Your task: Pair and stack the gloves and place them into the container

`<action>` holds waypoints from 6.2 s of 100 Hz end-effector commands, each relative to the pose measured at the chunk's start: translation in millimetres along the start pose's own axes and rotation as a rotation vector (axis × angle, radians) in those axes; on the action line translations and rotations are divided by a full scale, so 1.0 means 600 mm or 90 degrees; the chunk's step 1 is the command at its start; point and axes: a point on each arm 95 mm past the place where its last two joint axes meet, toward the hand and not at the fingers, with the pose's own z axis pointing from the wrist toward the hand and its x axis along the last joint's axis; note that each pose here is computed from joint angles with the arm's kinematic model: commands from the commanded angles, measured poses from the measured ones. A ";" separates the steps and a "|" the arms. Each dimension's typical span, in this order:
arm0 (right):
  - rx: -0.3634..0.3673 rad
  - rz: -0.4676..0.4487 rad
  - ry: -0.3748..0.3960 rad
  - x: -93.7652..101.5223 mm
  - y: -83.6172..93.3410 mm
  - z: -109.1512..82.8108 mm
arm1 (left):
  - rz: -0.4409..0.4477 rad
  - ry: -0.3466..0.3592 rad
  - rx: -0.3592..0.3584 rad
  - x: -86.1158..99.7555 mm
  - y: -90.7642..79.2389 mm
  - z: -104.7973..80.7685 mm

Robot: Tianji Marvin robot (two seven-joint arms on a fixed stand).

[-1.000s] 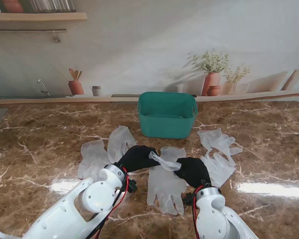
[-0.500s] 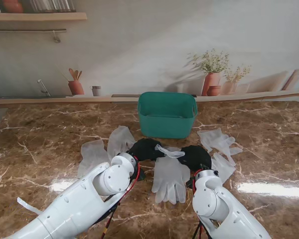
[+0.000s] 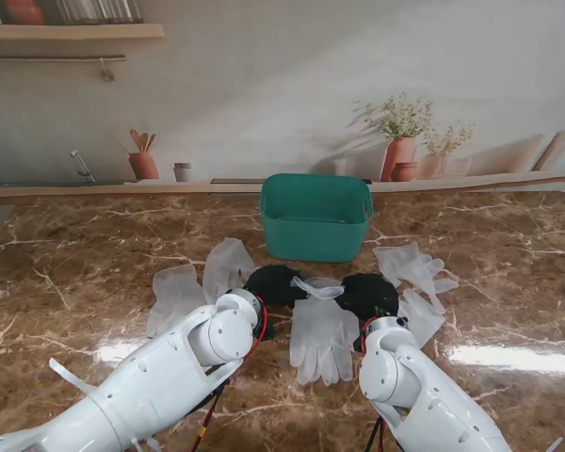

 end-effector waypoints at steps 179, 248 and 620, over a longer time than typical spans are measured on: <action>0.069 -0.384 0.161 0.081 0.007 0.101 | -0.008 0.059 0.185 -0.069 -0.101 -0.261; 0.101 -0.405 0.122 0.065 -0.021 0.119 | -0.025 0.065 0.179 -0.072 -0.100 -0.261; 0.105 -0.387 0.647 0.123 0.037 -0.054 | 0.004 0.081 0.200 -0.076 -0.115 -0.281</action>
